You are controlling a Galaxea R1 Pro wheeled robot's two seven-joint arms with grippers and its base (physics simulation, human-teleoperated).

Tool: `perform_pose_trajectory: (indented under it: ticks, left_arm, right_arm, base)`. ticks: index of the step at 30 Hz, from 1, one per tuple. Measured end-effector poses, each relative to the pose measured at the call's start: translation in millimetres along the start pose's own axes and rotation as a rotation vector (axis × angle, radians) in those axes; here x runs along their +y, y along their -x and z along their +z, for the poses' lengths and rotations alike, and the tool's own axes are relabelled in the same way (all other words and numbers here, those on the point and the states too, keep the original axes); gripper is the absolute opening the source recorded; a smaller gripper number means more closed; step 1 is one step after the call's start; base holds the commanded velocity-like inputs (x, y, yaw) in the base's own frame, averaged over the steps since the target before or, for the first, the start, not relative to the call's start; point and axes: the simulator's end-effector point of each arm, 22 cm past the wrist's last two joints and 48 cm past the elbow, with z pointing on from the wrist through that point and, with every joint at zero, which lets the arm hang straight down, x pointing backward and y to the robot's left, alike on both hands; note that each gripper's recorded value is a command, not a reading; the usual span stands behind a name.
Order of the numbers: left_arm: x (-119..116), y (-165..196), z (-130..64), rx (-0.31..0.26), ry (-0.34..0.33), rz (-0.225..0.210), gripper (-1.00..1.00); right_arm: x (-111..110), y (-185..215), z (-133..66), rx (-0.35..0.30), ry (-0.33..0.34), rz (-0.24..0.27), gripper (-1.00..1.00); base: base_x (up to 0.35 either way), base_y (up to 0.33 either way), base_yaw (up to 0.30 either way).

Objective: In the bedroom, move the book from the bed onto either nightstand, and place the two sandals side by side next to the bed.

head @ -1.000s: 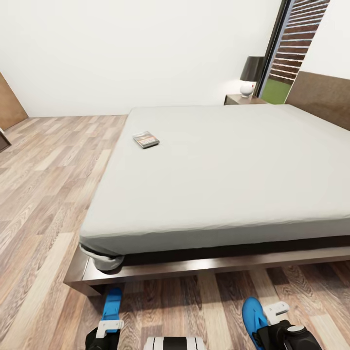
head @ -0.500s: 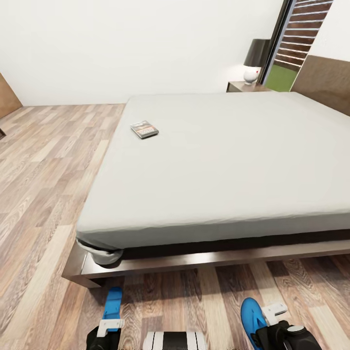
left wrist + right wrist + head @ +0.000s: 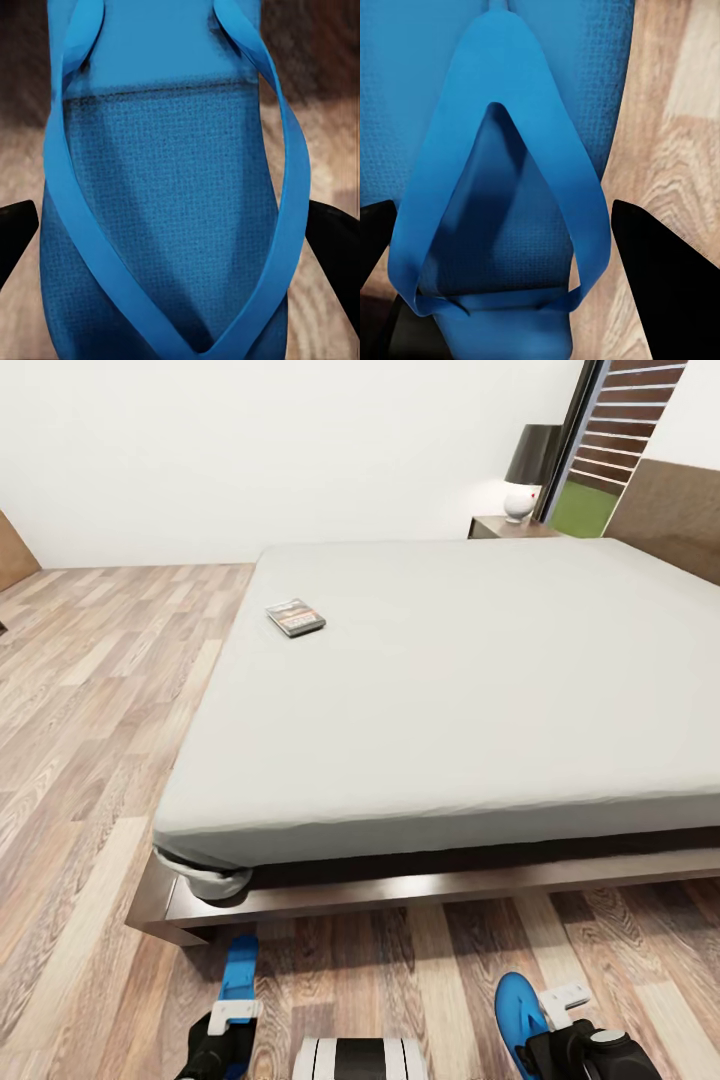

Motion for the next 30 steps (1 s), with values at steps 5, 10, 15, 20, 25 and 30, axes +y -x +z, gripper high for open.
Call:
perform_pose_trajectory:
  ticks: [5,10,15,20,25,30]
  left_arm:
    - [-3.1,9.2,1.1,-0.020,-0.006,-0.004,-1.00]
    - [-5.4,17.3,2.6,-0.035,-0.010,-0.005,-1.00]
    - [-6.9,16.9,8.0,-0.029,-0.012,-0.007,-1.00]
    - [-8.6,25.7,10.6,-0.041,-0.014,-0.009,-1.00]
    - [-10.3,28.1,11.2,-0.045,-0.016,-0.010,-1.00]
    - [-10.6,28.3,11.3,-0.045,-0.016,-0.010,-1.00]
  right_arm:
    - [0.1,0.1,0.0,0.000,0.000,0.000,-1.00]
    - [0.1,-0.1,0.0,0.000,0.000,0.000,-1.00]
    - [6.4,-5.0,5.9,0.019,0.012,-0.011,-1.00]
    - [8.1,-4.2,5.8,0.018,0.014,-0.019,-1.00]
    - [4.4,0.5,3.2,0.005,0.008,-0.021,-1.00]
    - [4.7,21.5,-8.8,-0.050,0.023,-0.021,-1.00]
  base:
    - [0.000,0.000,0.000]
    - [0.000,0.000,0.000]
    - [0.000,0.000,0.000]
    - [0.000,0.000,0.000]
    - [0.000,0.000,0.000]
    - [0.000,0.000,0.000]
